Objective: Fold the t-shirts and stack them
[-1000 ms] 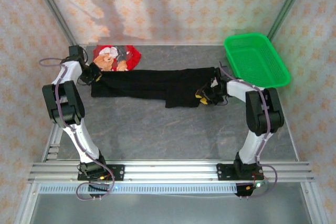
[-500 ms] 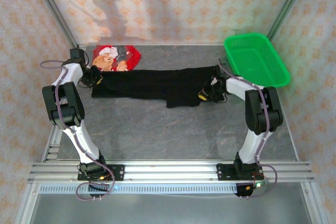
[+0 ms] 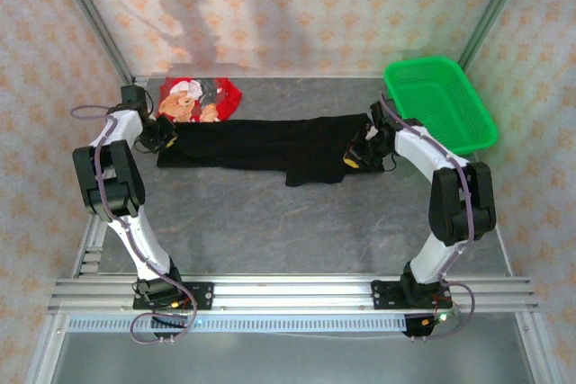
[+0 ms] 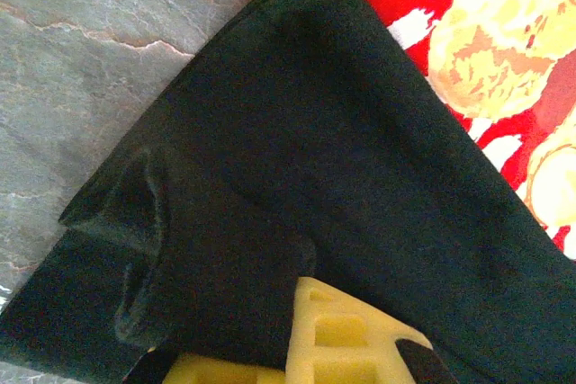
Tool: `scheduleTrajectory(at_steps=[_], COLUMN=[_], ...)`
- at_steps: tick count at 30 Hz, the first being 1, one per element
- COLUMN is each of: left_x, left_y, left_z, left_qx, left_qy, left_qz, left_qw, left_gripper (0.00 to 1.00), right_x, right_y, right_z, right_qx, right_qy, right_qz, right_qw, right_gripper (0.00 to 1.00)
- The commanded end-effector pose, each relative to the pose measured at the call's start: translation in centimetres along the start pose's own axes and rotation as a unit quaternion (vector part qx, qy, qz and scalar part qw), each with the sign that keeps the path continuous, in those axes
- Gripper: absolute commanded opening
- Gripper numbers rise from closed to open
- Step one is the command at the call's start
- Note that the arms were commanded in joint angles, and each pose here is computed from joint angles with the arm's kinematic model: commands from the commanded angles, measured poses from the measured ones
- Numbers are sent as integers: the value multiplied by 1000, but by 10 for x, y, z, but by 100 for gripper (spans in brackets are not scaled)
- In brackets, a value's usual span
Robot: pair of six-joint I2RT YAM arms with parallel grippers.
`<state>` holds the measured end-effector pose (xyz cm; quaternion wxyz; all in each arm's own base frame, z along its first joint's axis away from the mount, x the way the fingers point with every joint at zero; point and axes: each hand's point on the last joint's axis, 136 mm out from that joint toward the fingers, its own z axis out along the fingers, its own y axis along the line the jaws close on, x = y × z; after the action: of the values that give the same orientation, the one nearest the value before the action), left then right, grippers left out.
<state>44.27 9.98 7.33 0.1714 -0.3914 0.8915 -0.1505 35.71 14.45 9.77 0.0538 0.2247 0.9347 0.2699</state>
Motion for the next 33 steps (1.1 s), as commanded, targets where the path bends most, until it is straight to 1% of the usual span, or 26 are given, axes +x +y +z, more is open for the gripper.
scheduleTrajectory(at_steps=[1, 2, 4, 7, 8, 10, 11, 13, 15, 18, 20, 25, 26, 27, 30, 31, 33], left_x=[3, 1, 2, 4, 6, 7, 8, 10, 12, 15, 17, 22, 22, 23, 25, 25, 26], left_y=[-6, -11, -10, -8, -8, -8, -7, -7, -6, -5, -4, -1, 0, 0, 2, 2, 2], left_z=[-10, -21, -21, -20, -20, -22, -22, -21, -19, -18, -19, -21, -21, -21, -18, -18, -19], left_qx=[9, 15, 15, 15, 15, 16, 16, 17, 18, 21, 21, 18, 18, 17, 16, 15, 16], left_qy=[-4, -15, -14, -12, -11, -12, -11, -8, -4, -3, -2, 1, 0, 1, 3, 4, 3], left_qz=[21, 26, 26, 24, 25, 27, 27, 29, 27, 25, 28, 30, 30, 30, 28, 27, 29], left_qw=[1000, 999, 999, 1000, 1000, 999, 999, 999, 999, 999, 999, 999, 999, 999, 999, 1000, 999], left_gripper=[0, 0, 0, 0, 0, 0, 0, 0, 0, 0, 0, 0, 0, 0, 0, 0, 0], right_x=[1, 1, 1, 2, 3, 2, 0, -5, -10, -18, -22, -27, -28, -30, -35, -35, -32], right_y=[9, 10, 13, 15, 9, -5, -11, -13, -12, -11, -16, -21, -21, -20, -20, -17, -11], right_z=[-20, -24, -27, -23, -23, -22, -21, -11, 1, 19, 29, 43, 45, 46, 48, 44, 32], right_qx=[25, 35, 43, 47, 62, 92, 99, 93, 86, 77, 85, 92, 91, 91, 95, 93, 88], right_qy=[-8, -7, -3, 7, 7, -4, -12, -19, -14, -12, -8, -2, -5, -8, -13, -13, -16], right_qz=[-14, -16, -17, -22, -24, -32, -39, -48, -55, -56, -54, -51, -52, -51, -48, -47, -49], right_qw=[1000, 999, 999, 999, 998, 995, 994, 994, 995, 995, 995, 994, 994, 994, 994, 994, 995], right_gripper=[0, 0, 0, 0, 6, 29, 37, 43, 43, 43, 41, 39, 37, 33, 11, 6, 0])
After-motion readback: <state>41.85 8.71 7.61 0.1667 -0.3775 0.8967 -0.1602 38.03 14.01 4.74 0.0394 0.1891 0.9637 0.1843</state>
